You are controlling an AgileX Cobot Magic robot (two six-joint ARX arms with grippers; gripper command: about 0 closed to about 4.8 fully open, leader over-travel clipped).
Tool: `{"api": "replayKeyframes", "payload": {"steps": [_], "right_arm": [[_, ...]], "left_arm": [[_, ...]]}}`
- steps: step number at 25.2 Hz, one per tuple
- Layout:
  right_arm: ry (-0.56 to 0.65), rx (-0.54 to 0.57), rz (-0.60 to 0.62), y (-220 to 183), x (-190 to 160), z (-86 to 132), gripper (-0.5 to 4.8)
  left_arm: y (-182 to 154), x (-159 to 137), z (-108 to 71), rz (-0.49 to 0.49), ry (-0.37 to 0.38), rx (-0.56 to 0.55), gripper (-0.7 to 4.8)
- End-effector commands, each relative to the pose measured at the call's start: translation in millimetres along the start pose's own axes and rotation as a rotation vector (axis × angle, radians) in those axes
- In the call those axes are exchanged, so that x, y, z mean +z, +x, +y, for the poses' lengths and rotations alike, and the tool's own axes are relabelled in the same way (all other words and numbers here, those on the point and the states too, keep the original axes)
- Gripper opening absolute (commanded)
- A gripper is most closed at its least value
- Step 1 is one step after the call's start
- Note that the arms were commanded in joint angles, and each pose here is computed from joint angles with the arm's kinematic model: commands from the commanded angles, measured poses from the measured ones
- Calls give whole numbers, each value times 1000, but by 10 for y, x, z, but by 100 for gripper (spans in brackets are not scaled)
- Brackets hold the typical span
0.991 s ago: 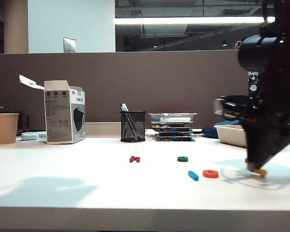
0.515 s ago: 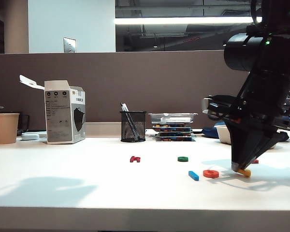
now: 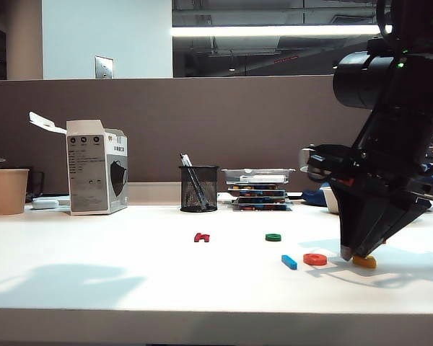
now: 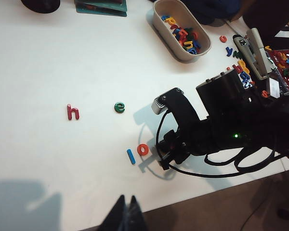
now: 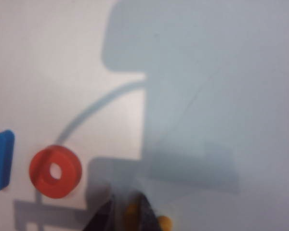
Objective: Select the appropriate letters from the row of letter magnets placed on the table to arrange into the word "love".
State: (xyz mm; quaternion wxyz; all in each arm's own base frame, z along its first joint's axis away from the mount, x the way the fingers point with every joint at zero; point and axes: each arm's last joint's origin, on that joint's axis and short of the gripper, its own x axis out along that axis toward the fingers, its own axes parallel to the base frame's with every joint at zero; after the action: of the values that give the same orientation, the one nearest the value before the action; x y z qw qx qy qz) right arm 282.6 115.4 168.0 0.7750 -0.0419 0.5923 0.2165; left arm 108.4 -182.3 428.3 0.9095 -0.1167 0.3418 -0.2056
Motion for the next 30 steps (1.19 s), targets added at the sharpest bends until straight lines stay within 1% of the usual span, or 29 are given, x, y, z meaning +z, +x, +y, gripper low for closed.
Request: {"api": "replayKeyframes", "payload": {"steps": [1, 4, 14, 17, 20, 21, 23, 25, 27, 30], "right_arm": [[4, 3, 8, -6, -10, 0, 68], [2, 26, -3, -41, -8, 13, 68], [-8, 30, -51, -163, 4, 37, 68], [-23, 32, -115, -243, 77, 56, 68], [-37, 30, -190, -414, 270, 93, 68], [-7, 35, -229, -520, 383, 117, 94], [40, 36, -265, -619, 541, 181, 178], [72, 21, -261, -632, 668, 272, 178], [75, -9, -227, -566, 730, 374, 178], [119, -91, -175, -374, 806, 541, 181]], "left_arm": [[-12, 10, -3, -9, -3, -6, -5], [-12, 9, -3, -8, -3, -6, -5], [-12, 10, -3, -9, -3, -6, -5], [-12, 10, -3, -9, -3, -6, -5], [-12, 10, -4, -8, -3, -6, -5], [-12, 10, -3, -9, -3, -6, -5], [-12, 9, -3, -8, -3, -6, -5], [-12, 9, -3, -8, -3, -6, -5], [-12, 10, -3, -9, -3, -6, -5], [-12, 9, -3, -8, -3, -6, -5]]}}
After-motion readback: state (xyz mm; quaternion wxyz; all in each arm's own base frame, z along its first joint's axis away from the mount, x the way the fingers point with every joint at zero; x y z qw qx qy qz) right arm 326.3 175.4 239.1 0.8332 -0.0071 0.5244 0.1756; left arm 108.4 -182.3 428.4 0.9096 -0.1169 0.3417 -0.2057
